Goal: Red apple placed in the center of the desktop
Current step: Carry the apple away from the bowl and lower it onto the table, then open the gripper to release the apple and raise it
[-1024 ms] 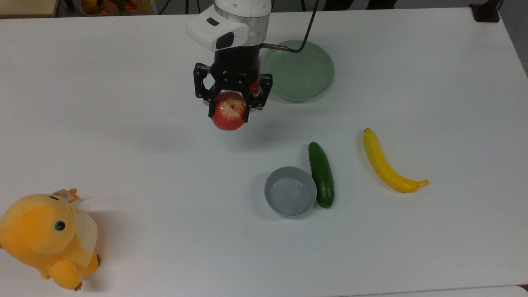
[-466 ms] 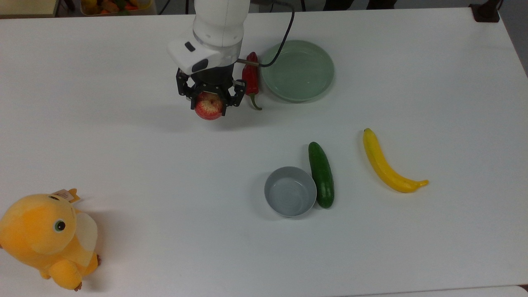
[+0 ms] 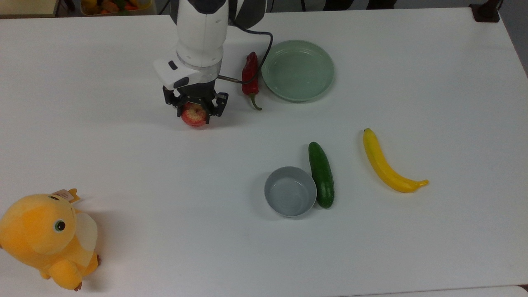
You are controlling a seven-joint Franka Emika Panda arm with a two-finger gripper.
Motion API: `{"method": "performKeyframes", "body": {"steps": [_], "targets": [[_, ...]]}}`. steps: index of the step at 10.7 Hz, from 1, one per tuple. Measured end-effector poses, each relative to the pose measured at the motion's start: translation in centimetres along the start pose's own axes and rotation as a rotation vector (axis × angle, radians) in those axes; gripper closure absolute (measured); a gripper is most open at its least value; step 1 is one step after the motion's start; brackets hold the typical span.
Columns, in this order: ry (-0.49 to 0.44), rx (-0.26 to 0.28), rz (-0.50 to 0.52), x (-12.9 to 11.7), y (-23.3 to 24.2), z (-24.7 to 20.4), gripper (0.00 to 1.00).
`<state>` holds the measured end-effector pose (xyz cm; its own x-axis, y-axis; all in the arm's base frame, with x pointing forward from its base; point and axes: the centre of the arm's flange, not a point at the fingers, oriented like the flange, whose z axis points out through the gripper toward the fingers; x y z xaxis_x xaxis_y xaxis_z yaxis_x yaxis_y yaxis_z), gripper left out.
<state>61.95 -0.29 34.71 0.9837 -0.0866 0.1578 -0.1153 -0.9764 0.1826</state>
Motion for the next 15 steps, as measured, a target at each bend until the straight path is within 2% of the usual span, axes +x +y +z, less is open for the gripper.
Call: {"method": "performKeyframes", "body": {"steps": [5, 6, 8, 10, 12, 15], "targets": [[0.037, 0.005, 0.028, 0.2, 1.7, 0.8, 0.31], [0.036, 0.005, 0.028, 0.2, 1.8, 0.8, 0.28], [0.036, 0.005, 0.028, 0.2, 1.8, 0.8, 0.02], [0.053, 0.007, 0.032, 0.5, 2.0, -0.1, 0.0], [0.078, 0.008, 0.053, 1.6, 2.8, -3.4, 0.0], [0.074, 0.094, 0.17, 3.4, 4.8, -13.3, 0.0]]}}
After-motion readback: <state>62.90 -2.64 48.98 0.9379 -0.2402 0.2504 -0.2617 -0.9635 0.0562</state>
